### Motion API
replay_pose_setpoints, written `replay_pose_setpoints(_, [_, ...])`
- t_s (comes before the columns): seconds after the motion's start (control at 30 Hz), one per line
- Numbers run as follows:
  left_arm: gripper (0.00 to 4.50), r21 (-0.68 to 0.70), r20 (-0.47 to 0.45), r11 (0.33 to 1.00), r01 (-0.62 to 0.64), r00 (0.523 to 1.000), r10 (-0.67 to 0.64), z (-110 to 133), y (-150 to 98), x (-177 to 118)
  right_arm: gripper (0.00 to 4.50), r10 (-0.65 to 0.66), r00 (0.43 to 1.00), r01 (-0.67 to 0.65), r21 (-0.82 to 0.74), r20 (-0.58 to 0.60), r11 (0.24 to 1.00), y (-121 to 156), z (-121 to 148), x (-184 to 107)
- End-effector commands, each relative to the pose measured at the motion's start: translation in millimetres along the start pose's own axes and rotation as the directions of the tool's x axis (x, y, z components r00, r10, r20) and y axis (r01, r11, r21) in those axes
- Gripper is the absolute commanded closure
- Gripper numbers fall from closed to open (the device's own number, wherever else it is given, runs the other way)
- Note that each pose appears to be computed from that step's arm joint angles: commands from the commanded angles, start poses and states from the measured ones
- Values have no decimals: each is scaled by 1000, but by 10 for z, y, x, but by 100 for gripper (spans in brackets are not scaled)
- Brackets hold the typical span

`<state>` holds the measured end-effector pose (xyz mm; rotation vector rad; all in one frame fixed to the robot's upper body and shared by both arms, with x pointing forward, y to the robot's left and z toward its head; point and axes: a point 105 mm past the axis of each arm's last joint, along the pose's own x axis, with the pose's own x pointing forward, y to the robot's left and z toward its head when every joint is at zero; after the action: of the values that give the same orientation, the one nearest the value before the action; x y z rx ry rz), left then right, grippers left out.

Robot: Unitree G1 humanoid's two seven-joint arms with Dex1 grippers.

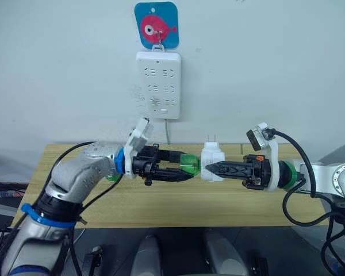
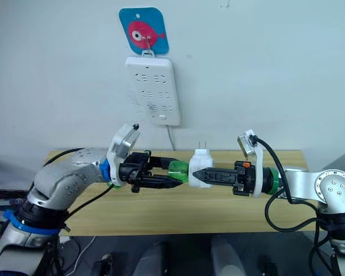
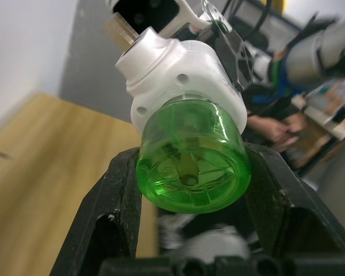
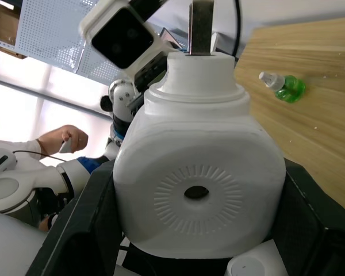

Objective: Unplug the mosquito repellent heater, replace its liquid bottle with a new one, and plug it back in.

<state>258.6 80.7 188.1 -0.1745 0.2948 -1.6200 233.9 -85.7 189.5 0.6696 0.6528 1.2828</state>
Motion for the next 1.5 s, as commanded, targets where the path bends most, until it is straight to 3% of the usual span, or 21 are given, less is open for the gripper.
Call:
replay_pose_setpoints(0.03, [225,59,37,997,-44,998,42,211,-31,-64,150,16,1000,-17,-19,-15,1000,80,-19,-15])
replay_pose_setpoints(0.07, [225,92,30,994,-58,998,55,198,-24,-60,150,16,1000,-16,-21,-13,1000,80,-14,-14])
replay_pose_setpoints(0.2, [91,347,-42,930,-120,989,143,58,76,-58,150,13,1000,-13,-21,3,1000,74,8,-16])
replay_pose_setpoints(0.3, [3,600,-53,791,-117,981,185,-20,116,-79,150,9,1000,-9,-20,11,1000,66,25,-22])
replay_pose_setpoints(0.4, [0,767,-34,636,-88,983,178,-83,97,-99,150,7,1000,-7,-20,15,1000,60,36,-22])
replay_pose_setpoints(0.47, [0,851,34,513,-110,987,155,-41,23,-70,150,6,1000,-6,-20,15,1000,59,40,-22])
replay_pose_setpoints(0.57, [0,885,92,443,-141,987,131,-6,-29,-36,150,5,1000,-4,-19,15,1000,55,46,-26])
replay_pose_setpoints(0.67, [0,896,100,422,-140,988,115,-39,-42,-51,150,5,1000,-4,-18,15,1000,52,50,-26])
replay_pose_setpoints(0.7, [0,895,99,424,-137,989,111,-47,-37,-58,150,5,1000,-5,-18,14,1000,52,51,-25])
replay_pose_setpoints(0.8, [60,891,102,434,-135,990,97,-28,-25,-77,150,6,1000,-6,-18,13,1000,53,51,-20])
replay_pose_setpoints(0.97, [216,875,37,479,-66,997,68,-48,-43,-55,150,3,1000,-3,-19,9,1000,54,44,-20])
replay_pose_setpoints(1.0, [231,847,55,524,-88,995,80,-17,-19,-55,150,3,1000,-3,-19,9,1000,53,42,-21])
replay_pose_setpoints(1.13, [231,825,-17,565,-14,999,50,15,-40,-29,150,4,1000,-4,-19,6,1000,55,33,-19])
replay_pose_setpoints(1.23, [231,664,-60,748,2,997,51,63,-28,-28,150,3,1000,-3,-20,1,1000,59,22,-21])
replay_pose_setpoints(1.3, [231,395,-32,918,-25,999,41,131,-18,-82,150,3,1000,-4,-20,-1,1000,59,17,-20])
replay_pose_setpoints(1.33, [231,262,-25,965,-12,999,19,156,-35,-122,150,4,1000,-4,-20,-3,1000,61,14,-19])
replay_pose_setpoints(1.4, [231,30,-4,999,19,1000,-18,204,-49,-238,150,5,1000,-5,-21,-9,1000,65,6,-15])
replay_pose_setpoints(1.5, [231,-10,-19,1000,-5,1000,5,185,-20,-295,150,7,1000,-8,-25,-14,1000,74,0,-8])
